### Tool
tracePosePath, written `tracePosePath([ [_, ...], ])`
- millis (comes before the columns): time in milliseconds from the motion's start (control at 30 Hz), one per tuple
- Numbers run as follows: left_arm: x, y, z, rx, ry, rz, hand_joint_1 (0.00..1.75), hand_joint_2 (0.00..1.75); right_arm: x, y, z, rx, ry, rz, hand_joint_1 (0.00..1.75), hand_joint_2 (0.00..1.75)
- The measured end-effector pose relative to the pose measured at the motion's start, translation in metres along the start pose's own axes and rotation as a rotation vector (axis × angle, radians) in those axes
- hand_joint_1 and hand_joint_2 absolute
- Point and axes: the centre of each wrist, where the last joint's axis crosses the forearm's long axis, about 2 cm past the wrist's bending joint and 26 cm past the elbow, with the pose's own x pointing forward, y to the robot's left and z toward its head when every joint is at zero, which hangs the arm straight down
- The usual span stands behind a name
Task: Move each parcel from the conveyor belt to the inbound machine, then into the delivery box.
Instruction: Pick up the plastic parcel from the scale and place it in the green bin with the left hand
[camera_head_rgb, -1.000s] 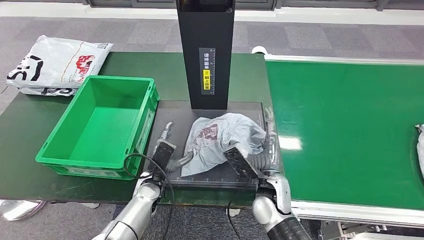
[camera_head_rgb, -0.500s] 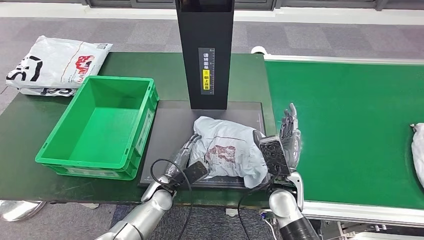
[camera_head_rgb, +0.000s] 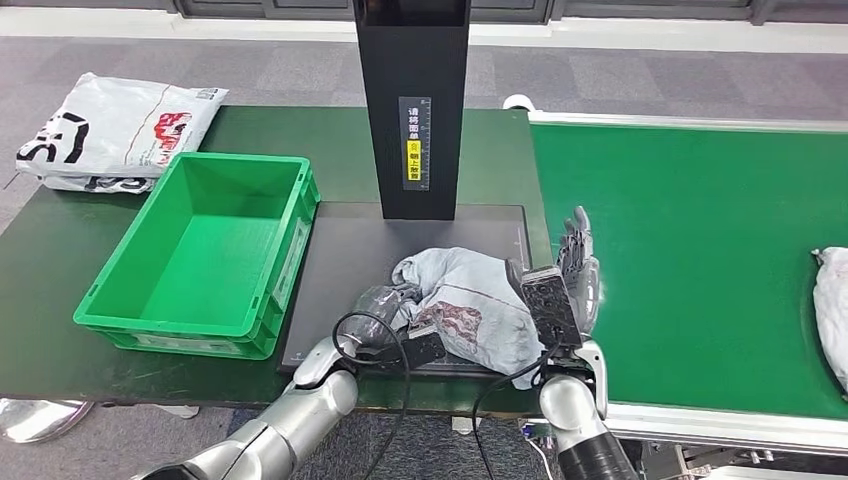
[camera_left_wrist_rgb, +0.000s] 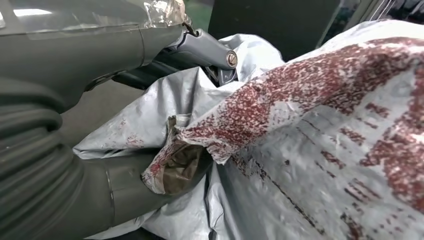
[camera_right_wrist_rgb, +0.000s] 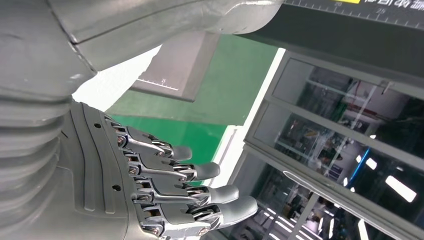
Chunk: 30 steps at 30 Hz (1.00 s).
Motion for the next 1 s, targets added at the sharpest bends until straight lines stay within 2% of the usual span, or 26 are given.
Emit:
tracePosePath([
  [133,0.000,0.007,-0.003,0.102,-0.015,0.068,1.75,1.75,-0.004,-0.001,0.005,-0.006,0.022,0.001,0.00,1.75],
  [300,0.000,0.030,-0.013,0.229,-0.013,0.160,1.75,1.75,-0.006,-0.001,0.009,-0.017,0.034,0.002,0.00,1.75],
  [400,-0.001,0.050,-0.018,0.387,-0.029,0.146,1.75,1.75,-0.007,-0.003,0.009,-0.026,0.035,0.003,0.00,1.75],
  [533,-0.005,0.101,-0.029,0.618,-0.050,0.020,1.75,1.75,-0.009,-0.004,0.008,-0.046,0.031,-0.004,0.00,1.75],
  [700,-0.008,0.169,-0.031,0.793,-0.131,-0.274,1.75,1.75,-0.013,-0.005,0.006,-0.066,0.036,-0.007,0.00,1.75],
  [867,-0.017,0.203,-0.022,0.910,-0.103,-0.354,1.75,1.75,-0.015,-0.005,0.004,-0.069,0.042,-0.006,0.00,1.75],
  [1000,-0.030,0.226,-0.011,0.947,-0.048,-0.505,1.75,1.75,-0.018,-0.005,0.006,-0.078,0.056,-0.007,0.00,1.75],
])
